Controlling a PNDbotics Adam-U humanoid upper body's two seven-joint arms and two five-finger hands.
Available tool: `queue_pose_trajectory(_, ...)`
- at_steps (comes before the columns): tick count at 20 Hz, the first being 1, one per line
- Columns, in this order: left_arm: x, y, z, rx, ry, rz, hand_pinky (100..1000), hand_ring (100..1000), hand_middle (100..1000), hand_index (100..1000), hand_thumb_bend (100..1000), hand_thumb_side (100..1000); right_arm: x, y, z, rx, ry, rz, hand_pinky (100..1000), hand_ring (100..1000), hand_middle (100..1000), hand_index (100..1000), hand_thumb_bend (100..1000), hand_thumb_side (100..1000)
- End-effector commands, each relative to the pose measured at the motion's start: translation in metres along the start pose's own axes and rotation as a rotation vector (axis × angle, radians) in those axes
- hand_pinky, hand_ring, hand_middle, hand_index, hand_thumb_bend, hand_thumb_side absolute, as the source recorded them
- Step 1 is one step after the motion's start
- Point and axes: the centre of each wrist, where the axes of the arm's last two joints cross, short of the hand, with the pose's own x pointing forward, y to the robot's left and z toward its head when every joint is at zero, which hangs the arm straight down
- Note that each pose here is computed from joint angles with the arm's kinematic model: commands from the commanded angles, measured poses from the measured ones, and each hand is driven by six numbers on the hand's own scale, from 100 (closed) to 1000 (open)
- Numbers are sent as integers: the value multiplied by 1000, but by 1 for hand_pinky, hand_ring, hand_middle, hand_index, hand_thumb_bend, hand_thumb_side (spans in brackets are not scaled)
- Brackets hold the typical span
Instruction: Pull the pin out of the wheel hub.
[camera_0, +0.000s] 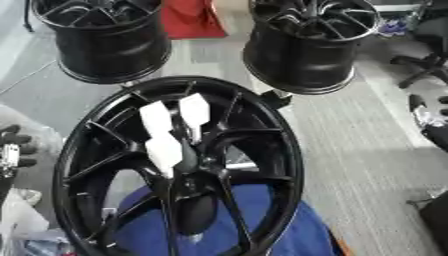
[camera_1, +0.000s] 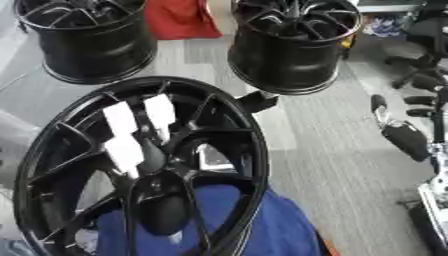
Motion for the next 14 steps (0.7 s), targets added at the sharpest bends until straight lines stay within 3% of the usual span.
queue_pose_trajectory(1, 8, 0, -4, -6, -35, 1, 622, 661, 655, 822, 100, 689, 19, 6, -3, 30, -72, -51, 633, 698, 773, 827, 402, 321)
queue_pose_trajectory(7, 9, -2, -4, -12, -41, 6, 621, 661, 657, 822, 100, 690, 32, 24, -4, 80, -115, -122, 633, 699, 772, 826, 395, 320)
queue_pose_trajectory(14, 10, -2, -4, -12, -41, 7, 621, 661, 659, 822, 100, 692, 37, 31, -4, 115, -129, -155, 633, 698, 771, 822, 392, 327)
